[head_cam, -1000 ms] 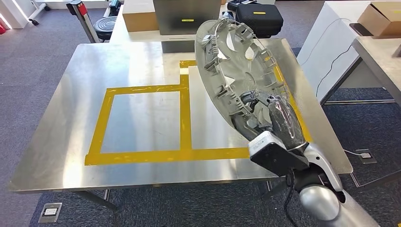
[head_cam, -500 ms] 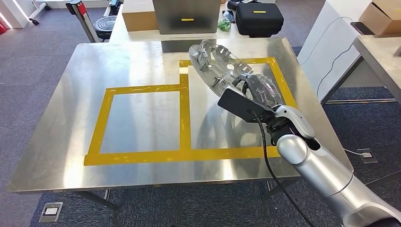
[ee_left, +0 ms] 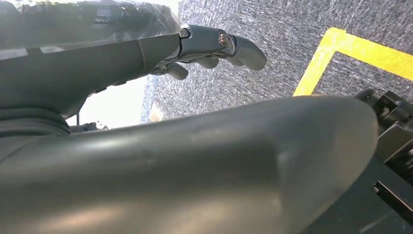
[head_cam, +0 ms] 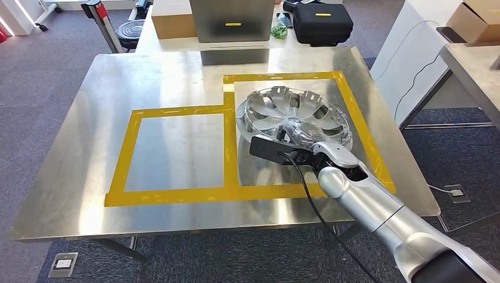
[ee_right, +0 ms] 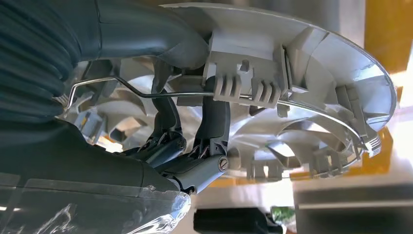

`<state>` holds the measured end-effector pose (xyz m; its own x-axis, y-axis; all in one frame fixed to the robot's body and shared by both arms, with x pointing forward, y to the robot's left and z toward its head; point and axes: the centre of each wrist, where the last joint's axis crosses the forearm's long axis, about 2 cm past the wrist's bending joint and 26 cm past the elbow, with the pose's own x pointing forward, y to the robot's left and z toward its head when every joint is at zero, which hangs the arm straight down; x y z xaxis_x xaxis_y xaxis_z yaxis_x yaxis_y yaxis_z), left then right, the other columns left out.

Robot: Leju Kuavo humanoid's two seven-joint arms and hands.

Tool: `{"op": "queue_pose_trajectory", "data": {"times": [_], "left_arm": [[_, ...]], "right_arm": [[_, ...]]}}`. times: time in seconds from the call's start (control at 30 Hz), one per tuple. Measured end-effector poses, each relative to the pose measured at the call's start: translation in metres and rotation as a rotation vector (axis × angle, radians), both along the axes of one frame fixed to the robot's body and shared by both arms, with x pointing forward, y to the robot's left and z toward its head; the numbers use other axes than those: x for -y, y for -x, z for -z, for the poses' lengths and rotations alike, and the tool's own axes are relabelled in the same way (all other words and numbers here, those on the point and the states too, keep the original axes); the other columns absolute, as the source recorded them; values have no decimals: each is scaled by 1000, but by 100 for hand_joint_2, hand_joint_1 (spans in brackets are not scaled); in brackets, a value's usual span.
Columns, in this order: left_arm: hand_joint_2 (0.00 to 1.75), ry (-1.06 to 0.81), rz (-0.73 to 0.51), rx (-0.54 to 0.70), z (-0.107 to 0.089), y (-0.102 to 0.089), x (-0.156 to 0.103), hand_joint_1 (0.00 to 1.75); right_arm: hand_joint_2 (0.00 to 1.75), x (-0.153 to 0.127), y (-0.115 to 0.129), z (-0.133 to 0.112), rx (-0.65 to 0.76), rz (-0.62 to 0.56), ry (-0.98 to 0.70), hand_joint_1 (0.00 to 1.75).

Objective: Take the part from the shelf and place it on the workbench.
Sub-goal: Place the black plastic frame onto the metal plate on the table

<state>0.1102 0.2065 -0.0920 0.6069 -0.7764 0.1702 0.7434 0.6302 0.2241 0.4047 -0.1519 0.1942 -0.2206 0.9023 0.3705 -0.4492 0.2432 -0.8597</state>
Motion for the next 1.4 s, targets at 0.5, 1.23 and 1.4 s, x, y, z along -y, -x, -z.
{"op": "queue_pose_trajectory", "data": {"times": [0.5,1.23,1.4], "left_arm": [[0,16,12,21,0,-1,0,0],[0,42,-74,15,7,25,-11,0],[0,60,-97,2,10,34,-19,0]], "right_arm": [[0,3,-3,22,-29,26,82,0],[0,18,20,-106,396,-32,-859,0],[0,45,48,-128,498,-77,-966,0]]}}
